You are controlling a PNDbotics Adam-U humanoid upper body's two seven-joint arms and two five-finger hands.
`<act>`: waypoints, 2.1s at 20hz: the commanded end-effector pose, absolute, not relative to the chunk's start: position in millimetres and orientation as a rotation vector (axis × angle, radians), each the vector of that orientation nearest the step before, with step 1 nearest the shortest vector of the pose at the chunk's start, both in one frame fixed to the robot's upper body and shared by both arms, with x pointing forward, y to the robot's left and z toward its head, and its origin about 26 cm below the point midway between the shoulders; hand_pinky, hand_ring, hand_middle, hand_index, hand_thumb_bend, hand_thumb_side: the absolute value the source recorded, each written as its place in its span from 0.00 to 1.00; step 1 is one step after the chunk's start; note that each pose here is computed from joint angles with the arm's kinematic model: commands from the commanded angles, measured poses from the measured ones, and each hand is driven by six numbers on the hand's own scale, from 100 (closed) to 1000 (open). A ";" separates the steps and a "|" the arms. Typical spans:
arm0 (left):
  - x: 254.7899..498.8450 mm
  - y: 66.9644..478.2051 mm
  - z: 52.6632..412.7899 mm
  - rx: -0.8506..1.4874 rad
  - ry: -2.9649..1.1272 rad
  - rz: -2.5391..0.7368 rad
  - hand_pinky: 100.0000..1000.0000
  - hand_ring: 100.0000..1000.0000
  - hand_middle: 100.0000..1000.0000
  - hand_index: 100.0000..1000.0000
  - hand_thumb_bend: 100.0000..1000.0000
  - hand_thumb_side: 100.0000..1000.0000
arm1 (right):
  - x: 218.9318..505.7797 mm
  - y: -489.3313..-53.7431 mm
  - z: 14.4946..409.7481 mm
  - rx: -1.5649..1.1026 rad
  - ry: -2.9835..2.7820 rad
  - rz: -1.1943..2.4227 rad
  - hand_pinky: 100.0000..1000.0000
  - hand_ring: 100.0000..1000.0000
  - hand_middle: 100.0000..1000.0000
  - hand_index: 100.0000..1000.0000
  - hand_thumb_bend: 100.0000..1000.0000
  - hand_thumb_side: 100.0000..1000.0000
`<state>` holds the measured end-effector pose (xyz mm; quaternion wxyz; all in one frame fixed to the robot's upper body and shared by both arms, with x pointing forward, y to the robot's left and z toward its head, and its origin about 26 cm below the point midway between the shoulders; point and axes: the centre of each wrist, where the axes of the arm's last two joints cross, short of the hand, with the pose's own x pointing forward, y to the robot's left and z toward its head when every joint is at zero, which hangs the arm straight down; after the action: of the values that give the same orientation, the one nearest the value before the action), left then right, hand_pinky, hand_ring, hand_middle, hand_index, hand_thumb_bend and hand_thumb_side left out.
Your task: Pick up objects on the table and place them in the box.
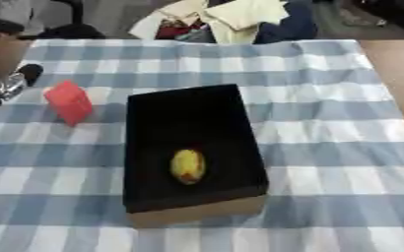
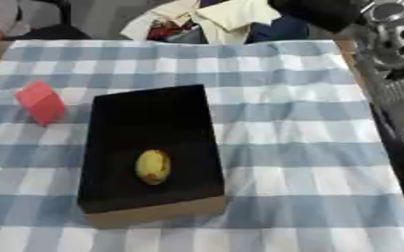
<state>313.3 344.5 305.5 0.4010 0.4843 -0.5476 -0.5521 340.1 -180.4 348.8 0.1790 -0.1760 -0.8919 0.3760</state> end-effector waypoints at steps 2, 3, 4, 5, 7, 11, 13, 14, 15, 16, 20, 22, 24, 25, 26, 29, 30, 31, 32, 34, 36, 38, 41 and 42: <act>318.5 348.3 320.1 1.167 -1.268 -1.443 0.74 0.85 0.83 0.97 0.42 0.98 | 333.8 -183.7 358.5 -0.537 -2.549 1.063 0.83 0.80 0.71 0.79 0.00 0.77; 320.8 348.7 321.2 1.142 -1.251 -1.444 0.76 0.85 0.83 0.98 0.44 0.99 | 333.8 -183.8 358.2 -0.537 -2.548 1.063 0.83 0.80 0.71 0.79 0.00 0.77; 323.4 349.7 322.2 1.125 -1.229 -1.441 0.77 0.86 0.84 0.98 0.46 0.99 | 333.9 -183.9 357.8 -0.536 -2.546 1.063 0.83 0.80 0.71 0.79 0.00 0.77; 325.7 350.3 323.0 1.115 -1.211 -1.438 0.79 0.87 0.84 0.99 0.50 1.00 | 333.9 -183.9 357.5 -0.535 -2.545 1.062 0.83 0.80 0.71 0.79 0.00 0.77; 331.3 352.4 323.9 1.108 -1.166 -1.425 0.81 0.88 0.85 1.00 0.54 1.00 | 333.9 -184.0 356.9 -0.535 -2.544 1.061 0.83 0.80 0.71 0.79 0.00 0.77; 342.4 355.9 323.8 1.117 -1.100 -1.400 0.83 0.89 0.86 1.00 0.61 1.00 | 333.9 -184.5 355.9 -0.536 -2.542 1.059 0.83 0.80 0.71 0.79 0.00 0.77; 348.7 359.1 322.2 1.125 -1.067 -1.379 0.85 0.90 0.89 1.00 0.67 1.00 | 333.8 -184.7 355.4 -0.535 -2.541 1.057 0.83 0.80 0.71 0.79 0.00 0.78; 352.3 360.7 320.8 1.134 -1.049 -1.366 0.86 0.91 0.89 1.00 0.68 1.00 | 333.8 -184.7 355.1 -0.535 -2.540 1.057 0.83 0.80 0.71 0.79 0.00 0.78; 355.5 361.6 319.3 1.140 -1.036 -1.358 0.86 0.91 0.90 1.00 0.68 1.00 | 333.8 -184.7 354.9 -0.534 -2.539 1.057 0.83 0.80 0.71 0.79 0.00 0.78; 358.8 362.5 318.0 1.144 -1.023 -1.350 0.86 0.92 0.90 1.00 0.68 1.00 | 333.9 -184.7 354.7 -0.533 -2.538 1.057 0.83 0.80 0.71 0.79 0.00 0.78; 370.6 364.7 312.4 1.136 -0.989 -1.334 0.86 0.92 0.90 1.00 0.67 1.00 | 333.8 -185.1 354.3 -0.533 -2.537 1.054 0.83 0.80 0.71 0.79 0.00 0.78; 375.7 365.2 309.8 1.112 -0.985 -1.332 0.85 0.91 0.90 1.00 0.67 1.00 | 333.8 -185.3 354.0 -0.534 -2.537 1.051 0.83 0.79 0.71 0.79 0.00 0.78; 380.0 365.7 307.5 1.083 -0.984 -1.333 0.85 0.92 0.90 1.00 0.67 1.00 | 333.7 -185.2 353.6 -0.534 -2.536 1.049 0.83 0.79 0.71 0.79 0.00 0.79; 381.9 365.4 306.7 1.071 -0.985 -1.335 0.85 0.92 0.90 1.00 0.67 1.00 | 333.8 -185.2 353.4 -0.534 -2.536 1.048 0.83 0.79 0.71 0.79 0.00 0.79; 383.3 364.7 306.3 1.061 -0.987 -1.339 0.85 0.92 0.90 1.00 0.67 1.00 | 333.7 -185.2 353.3 -0.534 -2.535 1.047 0.83 0.79 0.71 0.79 0.00 0.79; 385.3 361.9 306.8 1.041 -0.998 -1.350 0.85 0.91 0.90 1.00 0.66 1.00 | 333.7 -185.3 352.9 -0.535 -2.533 1.046 0.83 0.79 0.71 0.79 0.00 0.79; 385.7 360.8 307.1 1.035 -1.002 -1.353 0.85 0.92 0.90 1.00 0.65 1.00 | 333.8 -185.2 352.6 -0.534 -2.532 1.047 0.83 0.79 0.71 0.79 0.00 0.79; 386.1 359.4 307.2 1.030 -1.005 -1.358 0.86 0.92 0.90 1.00 0.65 1.00 | 333.9 -185.1 352.3 -0.534 -2.531 1.047 0.83 0.79 0.71 0.79 0.00 0.79; 386.4 357.9 307.0 1.026 -1.006 -1.364 0.86 0.92 0.90 1.00 0.66 1.00 | 333.9 -185.1 352.2 -0.534 -2.530 1.046 0.83 0.79 0.71 0.79 0.00 0.79; 387.5 355.3 305.5 1.017 -1.002 -1.377 0.86 0.92 0.90 1.00 0.66 1.00 | 333.8 -185.0 351.9 -0.534 -2.530 1.045 0.83 0.79 0.71 0.79 0.00 0.79; 389.3 353.4 303.4 1.013 -0.992 -1.386 0.87 0.92 0.90 1.00 0.67 1.00 | 333.8 -184.8 351.5 -0.532 -2.529 1.043 0.83 0.79 0.71 0.79 0.00 0.79; 392.1 353.0 301.1 1.024 -0.967 -1.389 0.87 0.92 0.90 1.00 0.66 1.00 | 333.7 -184.5 351.1 -0.528 -2.530 1.040 0.83 0.79 0.71 0.79 0.00 0.79; 397.7 354.0 297.8 1.033 -0.936 -1.386 0.87 0.92 0.90 1.00 0.63 0.97 | 333.6 -184.4 350.7 -0.524 -2.529 1.038 0.83 0.79 0.71 0.79 0.00 0.80; 399.4 354.7 296.7 1.035 -0.927 -1.383 0.87 0.92 0.90 1.00 0.61 0.93 | 333.6 -184.5 350.6 -0.524 -2.528 1.038 0.83 0.79 0.71 0.79 0.00 0.80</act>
<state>400.7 349.9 283.9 0.5606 0.4212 -0.3962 -0.5927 339.3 -181.9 341.6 0.1929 -0.1784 -0.8897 0.3733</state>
